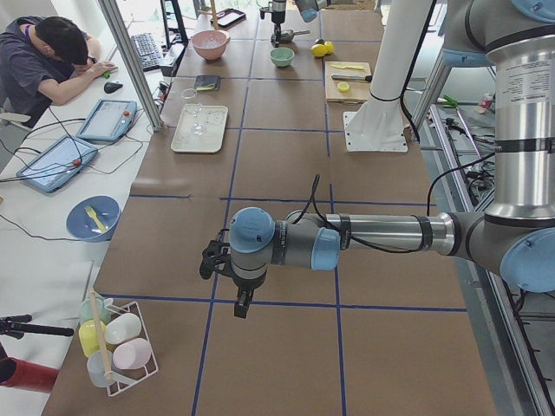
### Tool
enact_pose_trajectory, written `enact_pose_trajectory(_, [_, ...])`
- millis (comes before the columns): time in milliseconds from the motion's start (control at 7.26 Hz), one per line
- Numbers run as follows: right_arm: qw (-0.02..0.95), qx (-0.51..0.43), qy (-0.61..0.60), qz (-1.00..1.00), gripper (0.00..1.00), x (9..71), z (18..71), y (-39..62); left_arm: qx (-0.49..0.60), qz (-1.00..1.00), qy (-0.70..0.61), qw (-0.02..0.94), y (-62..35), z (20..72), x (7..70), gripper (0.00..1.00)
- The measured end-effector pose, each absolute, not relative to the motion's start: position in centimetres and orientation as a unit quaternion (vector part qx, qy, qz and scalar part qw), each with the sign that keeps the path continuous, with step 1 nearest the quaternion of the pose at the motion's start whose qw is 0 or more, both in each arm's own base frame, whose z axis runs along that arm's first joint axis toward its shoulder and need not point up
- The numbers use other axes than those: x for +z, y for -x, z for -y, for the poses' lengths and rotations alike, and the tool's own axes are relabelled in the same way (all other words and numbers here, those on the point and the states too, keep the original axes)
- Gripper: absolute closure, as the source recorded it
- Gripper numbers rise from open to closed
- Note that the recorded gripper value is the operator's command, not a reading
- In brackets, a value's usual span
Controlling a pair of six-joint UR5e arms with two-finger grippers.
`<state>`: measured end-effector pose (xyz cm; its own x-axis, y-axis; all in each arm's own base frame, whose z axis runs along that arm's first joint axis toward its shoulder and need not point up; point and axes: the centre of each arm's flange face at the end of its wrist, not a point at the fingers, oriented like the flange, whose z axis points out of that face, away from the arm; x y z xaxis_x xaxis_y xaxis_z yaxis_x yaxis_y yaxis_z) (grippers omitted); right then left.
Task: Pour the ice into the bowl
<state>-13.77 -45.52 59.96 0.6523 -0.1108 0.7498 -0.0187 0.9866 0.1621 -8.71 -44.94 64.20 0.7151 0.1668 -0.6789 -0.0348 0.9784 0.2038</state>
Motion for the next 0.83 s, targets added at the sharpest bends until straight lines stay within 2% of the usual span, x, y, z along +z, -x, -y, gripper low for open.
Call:
enact_pose_trajectory(413, [0.912, -0.038, -0.097, 0.398, 0.0, 61.3, 46.8, 4.2, 0.065, -0.372, -0.102, 0.92, 8.7, 45.0, 64.0, 0.0])
enact_pose_trajectory(827, [0.925, -0.021, -0.082, 0.371, 0.0, 63.5, 46.0, -4.3, 0.068, -0.371, -0.104, 0.92, 8.7, 44.9, 64.4, 0.0])
